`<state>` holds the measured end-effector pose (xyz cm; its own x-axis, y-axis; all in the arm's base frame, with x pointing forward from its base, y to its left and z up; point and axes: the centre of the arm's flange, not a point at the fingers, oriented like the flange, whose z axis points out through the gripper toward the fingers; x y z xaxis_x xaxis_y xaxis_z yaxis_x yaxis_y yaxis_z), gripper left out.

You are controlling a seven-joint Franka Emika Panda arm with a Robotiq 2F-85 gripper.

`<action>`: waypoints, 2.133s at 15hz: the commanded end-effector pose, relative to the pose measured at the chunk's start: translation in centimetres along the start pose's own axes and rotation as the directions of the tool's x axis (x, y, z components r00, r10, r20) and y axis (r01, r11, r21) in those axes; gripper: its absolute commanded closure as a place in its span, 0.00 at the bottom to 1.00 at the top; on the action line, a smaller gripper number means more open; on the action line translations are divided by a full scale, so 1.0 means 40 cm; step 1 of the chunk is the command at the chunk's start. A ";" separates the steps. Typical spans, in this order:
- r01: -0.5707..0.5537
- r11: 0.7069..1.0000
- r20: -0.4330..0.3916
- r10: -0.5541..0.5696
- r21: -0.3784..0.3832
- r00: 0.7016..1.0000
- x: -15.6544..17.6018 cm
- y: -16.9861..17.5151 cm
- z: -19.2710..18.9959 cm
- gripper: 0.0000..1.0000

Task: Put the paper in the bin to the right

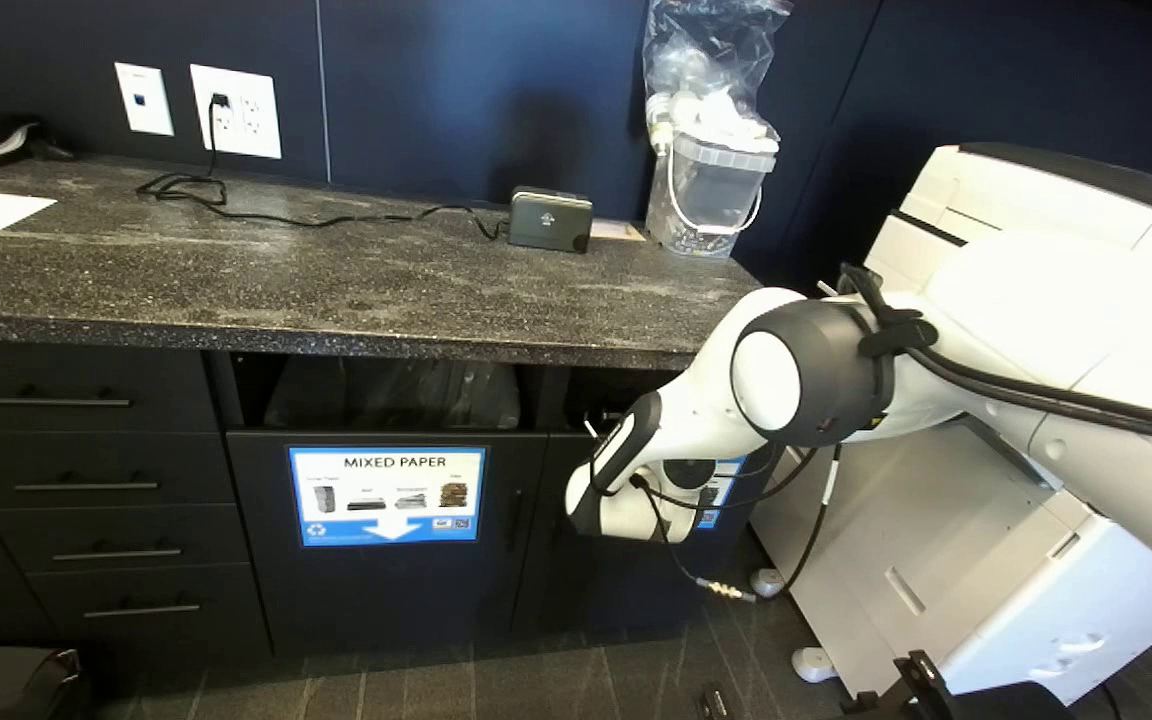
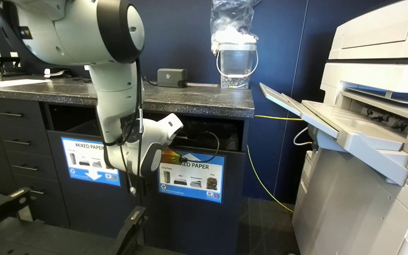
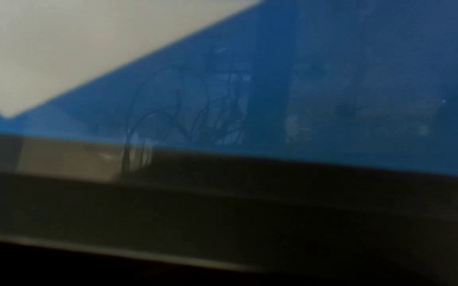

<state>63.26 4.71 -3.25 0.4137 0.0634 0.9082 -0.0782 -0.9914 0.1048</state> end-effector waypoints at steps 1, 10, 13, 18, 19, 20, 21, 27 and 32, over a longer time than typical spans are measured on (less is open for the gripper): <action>0.004 0.999 -0.030 -0.006 -0.040 1.000 -0.001 -0.035 -0.048 0.00; -0.012 0.998 -0.006 0.012 -0.065 1.000 0.087 -0.063 -0.189 0.00; -0.023 0.997 0.040 0.026 -0.075 0.999 0.131 -0.064 -0.245 0.00; -0.056 0.998 0.213 0.061 -0.030 0.975 0.204 -0.064 -0.353 0.00; -0.057 0.998 0.246 0.060 -0.020 0.967 0.216 -0.065 -0.373 0.00; -0.059 0.998 0.291 0.060 -0.011 0.955 0.238 -0.067 -0.398 0.00; -0.062 0.998 0.328 0.061 -0.009 0.943 0.257 -0.069 -0.419 0.00; -0.080 0.997 0.604 0.064 -0.001 0.794 0.366 -0.055 -0.582 0.00; -0.049 0.996 0.801 -0.033 0.077 0.598 0.410 0.010 -0.722 0.00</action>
<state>46.11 8.54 16.28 0.9365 -0.0915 0.3385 -0.0950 -0.9955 -0.0063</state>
